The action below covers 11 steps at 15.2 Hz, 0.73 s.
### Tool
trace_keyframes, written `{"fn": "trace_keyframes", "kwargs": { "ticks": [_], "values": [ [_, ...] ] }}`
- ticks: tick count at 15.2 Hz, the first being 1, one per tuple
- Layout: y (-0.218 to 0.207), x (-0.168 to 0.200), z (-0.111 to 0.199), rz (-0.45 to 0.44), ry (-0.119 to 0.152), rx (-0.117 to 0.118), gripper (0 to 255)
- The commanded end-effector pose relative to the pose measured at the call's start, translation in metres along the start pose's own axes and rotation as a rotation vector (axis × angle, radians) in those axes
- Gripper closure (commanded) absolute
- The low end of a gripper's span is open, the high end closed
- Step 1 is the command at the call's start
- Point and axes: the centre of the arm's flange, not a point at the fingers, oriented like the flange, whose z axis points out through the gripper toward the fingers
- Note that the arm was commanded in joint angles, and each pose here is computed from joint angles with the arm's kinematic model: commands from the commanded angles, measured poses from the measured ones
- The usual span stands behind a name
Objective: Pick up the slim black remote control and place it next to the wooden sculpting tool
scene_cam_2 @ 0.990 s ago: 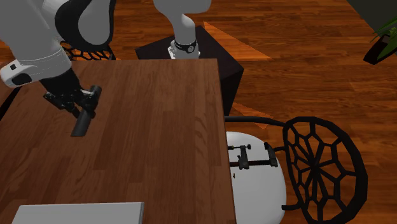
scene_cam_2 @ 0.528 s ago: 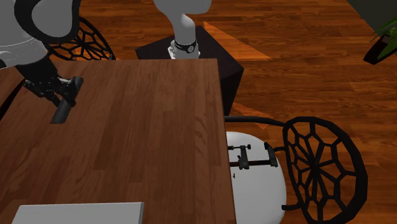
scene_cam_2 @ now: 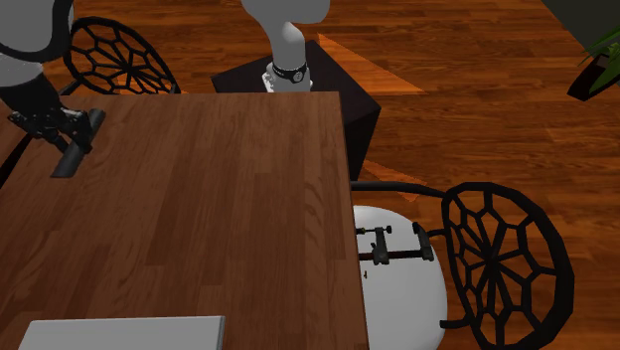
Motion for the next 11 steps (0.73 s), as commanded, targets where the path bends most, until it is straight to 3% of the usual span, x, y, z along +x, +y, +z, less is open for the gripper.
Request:
{"fn": "trace_keyframes", "kwargs": {
  "ticks": [1,11],
  "values": [
    [0.003,-0.004,0.008,-0.002,0.001,0.0,255],
    [0.001,-0.016,0.06,-0.002,0.001,0.0,255]
  ]
}}
